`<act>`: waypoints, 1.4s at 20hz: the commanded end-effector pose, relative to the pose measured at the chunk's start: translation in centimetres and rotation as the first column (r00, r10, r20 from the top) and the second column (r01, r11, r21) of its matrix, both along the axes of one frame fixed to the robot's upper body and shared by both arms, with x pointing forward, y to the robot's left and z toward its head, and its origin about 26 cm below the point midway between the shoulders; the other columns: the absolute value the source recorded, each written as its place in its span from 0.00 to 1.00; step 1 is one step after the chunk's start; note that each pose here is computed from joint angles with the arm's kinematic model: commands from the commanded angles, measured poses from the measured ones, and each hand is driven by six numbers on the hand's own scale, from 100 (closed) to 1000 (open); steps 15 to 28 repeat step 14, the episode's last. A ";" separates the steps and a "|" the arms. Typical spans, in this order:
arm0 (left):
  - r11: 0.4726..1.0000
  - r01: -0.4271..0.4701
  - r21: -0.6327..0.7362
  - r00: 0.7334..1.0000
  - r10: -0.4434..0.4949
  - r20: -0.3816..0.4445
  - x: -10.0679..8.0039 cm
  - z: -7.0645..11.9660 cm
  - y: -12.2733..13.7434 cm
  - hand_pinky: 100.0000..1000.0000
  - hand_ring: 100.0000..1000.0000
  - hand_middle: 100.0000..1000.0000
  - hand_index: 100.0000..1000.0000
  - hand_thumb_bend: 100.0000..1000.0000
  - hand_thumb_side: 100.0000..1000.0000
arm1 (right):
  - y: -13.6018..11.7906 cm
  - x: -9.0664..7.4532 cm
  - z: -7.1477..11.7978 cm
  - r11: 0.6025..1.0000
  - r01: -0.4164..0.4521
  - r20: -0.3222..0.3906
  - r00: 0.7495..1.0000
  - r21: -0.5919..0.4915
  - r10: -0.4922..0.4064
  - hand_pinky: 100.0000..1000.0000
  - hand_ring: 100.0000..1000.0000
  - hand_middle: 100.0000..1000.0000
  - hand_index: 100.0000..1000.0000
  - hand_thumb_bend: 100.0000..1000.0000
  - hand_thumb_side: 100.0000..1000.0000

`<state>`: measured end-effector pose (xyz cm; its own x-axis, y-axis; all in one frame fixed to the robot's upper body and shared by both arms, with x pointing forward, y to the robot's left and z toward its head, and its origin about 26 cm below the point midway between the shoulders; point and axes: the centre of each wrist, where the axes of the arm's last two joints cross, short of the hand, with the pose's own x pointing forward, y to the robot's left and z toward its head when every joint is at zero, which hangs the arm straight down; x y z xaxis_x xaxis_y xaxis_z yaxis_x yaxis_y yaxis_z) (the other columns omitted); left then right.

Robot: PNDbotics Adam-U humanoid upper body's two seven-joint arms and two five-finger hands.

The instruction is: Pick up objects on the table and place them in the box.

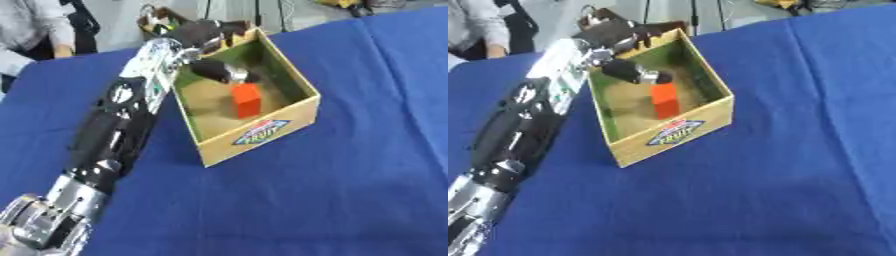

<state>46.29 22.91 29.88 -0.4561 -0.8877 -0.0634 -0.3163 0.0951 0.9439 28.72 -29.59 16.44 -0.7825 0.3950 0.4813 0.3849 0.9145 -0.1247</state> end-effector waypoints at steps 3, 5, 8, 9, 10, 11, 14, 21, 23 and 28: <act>0.978 0.034 -0.204 0.970 0.017 0.243 -2.8 5.0 3.0 0.08 0.47 0.47 0.73 0.00 1.00 | -0.2 -0.3 0.7 1.000 0.008 0.034 0.999 0.003 -0.008 0.52 0.34 0.32 0.54 0.00 0.59; 0.963 0.058 -0.264 0.950 0.028 0.310 -3.7 5.7 4.1 0.08 0.44 0.43 0.69 0.00 1.00 | -0.2 -0.3 0.7 1.000 0.009 0.037 0.999 0.006 -0.009 0.52 0.34 0.32 0.54 0.00 0.59; 0.941 0.088 -0.328 0.921 0.049 0.387 -5.0 6.1 5.8 0.10 0.42 0.41 0.66 0.00 0.98 | -0.3 -0.3 0.7 1.000 0.010 0.044 0.999 0.011 -0.011 0.52 0.34 0.32 0.54 0.00 0.59; 0.934 0.095 -0.345 0.912 0.058 0.407 -5.5 5.9 6.4 0.10 0.42 0.41 0.66 0.00 0.97 | -0.4 -0.3 0.7 1.000 0.011 0.047 0.999 0.013 -0.012 0.52 0.34 0.32 0.54 0.00 0.59; 0.928 0.103 -0.358 0.904 0.063 0.423 -5.9 5.6 6.8 0.11 0.41 0.41 0.65 0.00 0.96 | -0.4 -0.3 0.7 1.000 0.012 0.050 0.999 0.015 -0.013 0.51 0.34 0.32 0.54 0.00 0.59; 0.922 0.111 -0.372 0.895 0.070 0.440 -6.3 5.3 7.3 0.12 0.41 0.41 0.65 0.00 0.96 | -0.5 -0.4 0.7 1.000 0.016 0.052 0.999 0.018 -0.017 0.51 0.34 0.32 0.54 0.00 0.59; 0.906 0.147 -0.397 0.870 0.073 0.487 -7.5 4.0 8.4 0.13 0.42 0.42 0.66 0.00 0.97 | -0.7 -0.4 0.7 0.999 0.028 0.061 0.998 0.022 -0.029 0.51 0.34 0.32 0.54 0.00 0.59; 0.906 0.147 -0.397 0.870 0.073 0.487 -7.5 4.0 8.4 0.13 0.42 0.42 0.66 0.00 0.97 | -0.7 -0.4 0.7 0.999 0.028 0.061 0.998 0.022 -0.029 0.51 0.34 0.32 0.54 0.00 0.59; 0.906 0.147 -0.397 0.870 0.073 0.487 -7.5 4.0 8.4 0.13 0.42 0.42 0.66 0.00 0.97 | -0.7 -0.4 0.7 0.999 0.028 0.061 0.998 0.022 -0.029 0.51 0.34 0.32 0.54 0.00 0.59; 0.906 0.147 -0.397 0.870 0.073 0.487 -7.5 4.0 8.4 0.13 0.42 0.42 0.66 0.00 0.97 | -0.7 -0.4 0.7 0.999 0.028 0.061 0.998 0.022 -0.029 0.51 0.34 0.32 0.54 0.00 0.59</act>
